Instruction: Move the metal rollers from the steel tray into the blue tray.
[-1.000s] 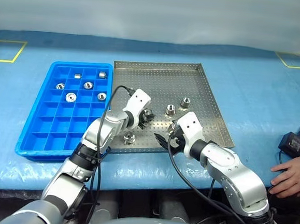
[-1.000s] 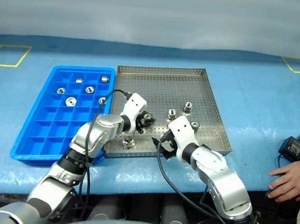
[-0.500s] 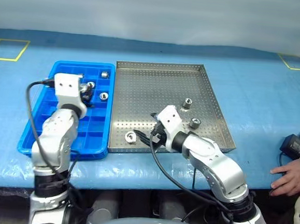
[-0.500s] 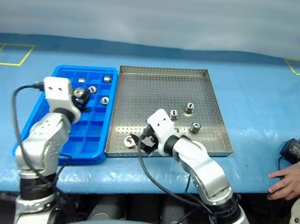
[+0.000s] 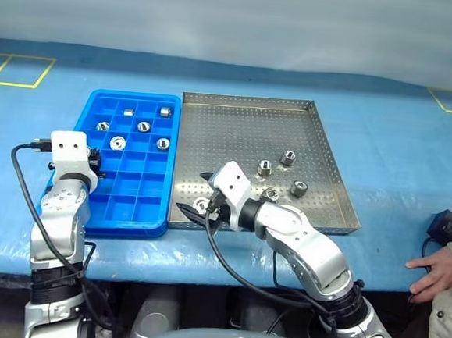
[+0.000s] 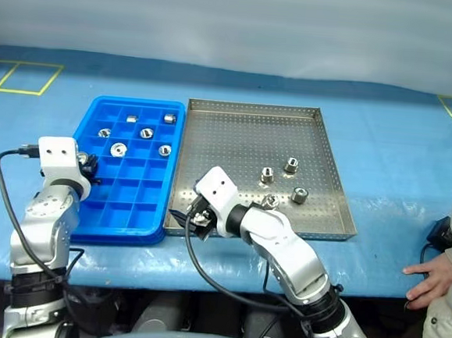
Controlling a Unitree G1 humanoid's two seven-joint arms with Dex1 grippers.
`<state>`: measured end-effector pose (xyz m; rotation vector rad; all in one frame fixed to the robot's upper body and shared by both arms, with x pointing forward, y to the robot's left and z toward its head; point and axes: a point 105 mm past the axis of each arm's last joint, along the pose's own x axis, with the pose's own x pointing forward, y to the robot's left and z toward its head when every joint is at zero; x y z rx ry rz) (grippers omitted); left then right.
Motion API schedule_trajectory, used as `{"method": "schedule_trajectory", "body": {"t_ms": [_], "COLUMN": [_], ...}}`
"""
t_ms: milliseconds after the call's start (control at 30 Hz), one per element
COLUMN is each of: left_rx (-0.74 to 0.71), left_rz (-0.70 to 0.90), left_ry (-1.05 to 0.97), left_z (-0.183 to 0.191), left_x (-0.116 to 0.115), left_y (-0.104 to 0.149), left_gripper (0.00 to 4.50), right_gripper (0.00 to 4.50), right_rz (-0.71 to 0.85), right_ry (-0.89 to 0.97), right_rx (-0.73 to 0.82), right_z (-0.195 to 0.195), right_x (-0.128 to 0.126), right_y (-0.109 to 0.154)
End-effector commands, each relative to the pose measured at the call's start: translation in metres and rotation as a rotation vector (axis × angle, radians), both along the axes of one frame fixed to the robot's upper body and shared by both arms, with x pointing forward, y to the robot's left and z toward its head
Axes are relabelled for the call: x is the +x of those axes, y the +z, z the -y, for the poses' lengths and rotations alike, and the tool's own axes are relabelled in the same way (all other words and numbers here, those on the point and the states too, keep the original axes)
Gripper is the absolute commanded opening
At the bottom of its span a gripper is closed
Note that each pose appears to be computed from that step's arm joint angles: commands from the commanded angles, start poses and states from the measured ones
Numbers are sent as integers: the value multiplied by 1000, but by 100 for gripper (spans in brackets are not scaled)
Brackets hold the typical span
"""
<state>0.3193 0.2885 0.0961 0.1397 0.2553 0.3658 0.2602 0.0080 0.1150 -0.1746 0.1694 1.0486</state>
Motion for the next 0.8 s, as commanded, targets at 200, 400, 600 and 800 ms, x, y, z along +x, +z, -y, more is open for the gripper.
{"method": "schedule_trajectory", "body": {"t_ms": [200, 400, 600, 800], "left_rx": [10, -60, 3, -54], "left_rz": [142, 322, 209, -183], "left_ry": [-37, -507, -869, -1147], "left_z": [9, 98, 152, 183], "left_x": [8, 14, 11, 1], "left_y": [35, 89, 87, 47], "left_gripper": [348, 448, 448, 448], "right_gripper": [450, 450, 450, 450], "right_rz": [33, 8, -22, -42], "right_ry": [-41, -108, -231, -337], "right_rx": [27, -10, -90, -133], "right_z": [7, 29, 69, 96], "right_x": [-3, -2, 4, 5], "right_y": [9, 2, -9, -15]}}
